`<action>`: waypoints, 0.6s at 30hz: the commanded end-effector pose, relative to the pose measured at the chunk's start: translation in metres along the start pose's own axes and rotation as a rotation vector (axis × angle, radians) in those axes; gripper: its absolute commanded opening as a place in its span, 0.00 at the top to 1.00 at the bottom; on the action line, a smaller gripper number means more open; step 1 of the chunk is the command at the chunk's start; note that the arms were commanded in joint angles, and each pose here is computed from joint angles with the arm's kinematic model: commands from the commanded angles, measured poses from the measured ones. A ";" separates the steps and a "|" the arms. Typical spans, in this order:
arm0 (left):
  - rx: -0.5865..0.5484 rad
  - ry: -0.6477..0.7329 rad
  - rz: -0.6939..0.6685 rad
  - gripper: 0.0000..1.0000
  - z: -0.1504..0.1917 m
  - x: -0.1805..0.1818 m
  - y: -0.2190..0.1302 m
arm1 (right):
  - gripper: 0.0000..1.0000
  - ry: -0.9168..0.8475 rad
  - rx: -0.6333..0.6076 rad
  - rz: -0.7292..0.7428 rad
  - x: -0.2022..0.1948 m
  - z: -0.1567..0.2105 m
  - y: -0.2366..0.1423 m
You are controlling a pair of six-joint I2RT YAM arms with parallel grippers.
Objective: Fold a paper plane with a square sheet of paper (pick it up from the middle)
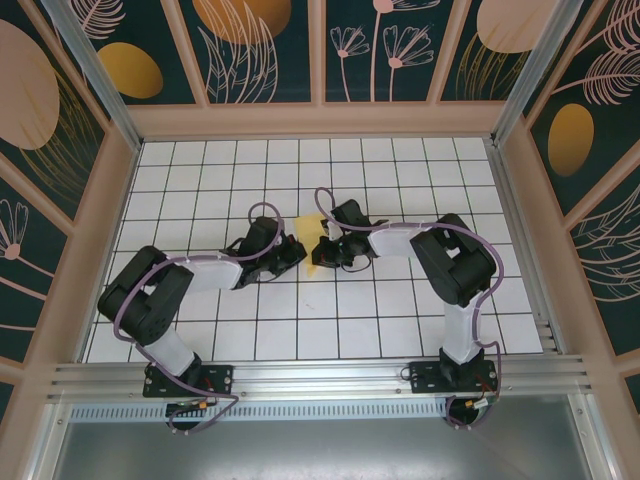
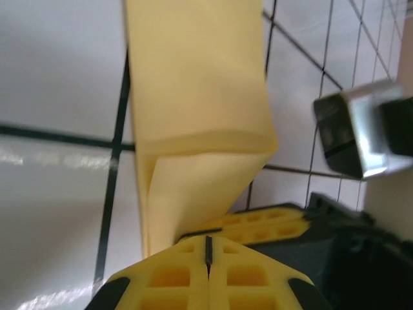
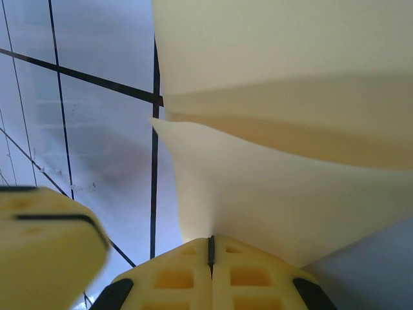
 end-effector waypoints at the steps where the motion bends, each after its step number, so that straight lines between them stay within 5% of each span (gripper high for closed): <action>1: 0.044 -0.036 0.048 0.98 0.013 -0.001 0.002 | 0.97 0.037 0.023 -0.002 -0.003 0.003 0.007; 18: 0.116 -0.069 0.003 1.00 0.042 0.025 0.015 | 0.98 0.090 0.006 -0.032 -0.006 -0.003 0.003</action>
Point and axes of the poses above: each hand's point on the last joint's axis, 136 mm out from that joint toward the fingers, its own y axis out along the fingers, its own x axis along the line the jaws close on, z = x × y, the point moved 2 cm from there along -y, back along the fingers, and after that the axes turned 7 degrees about -y, right-handed, at the moved point
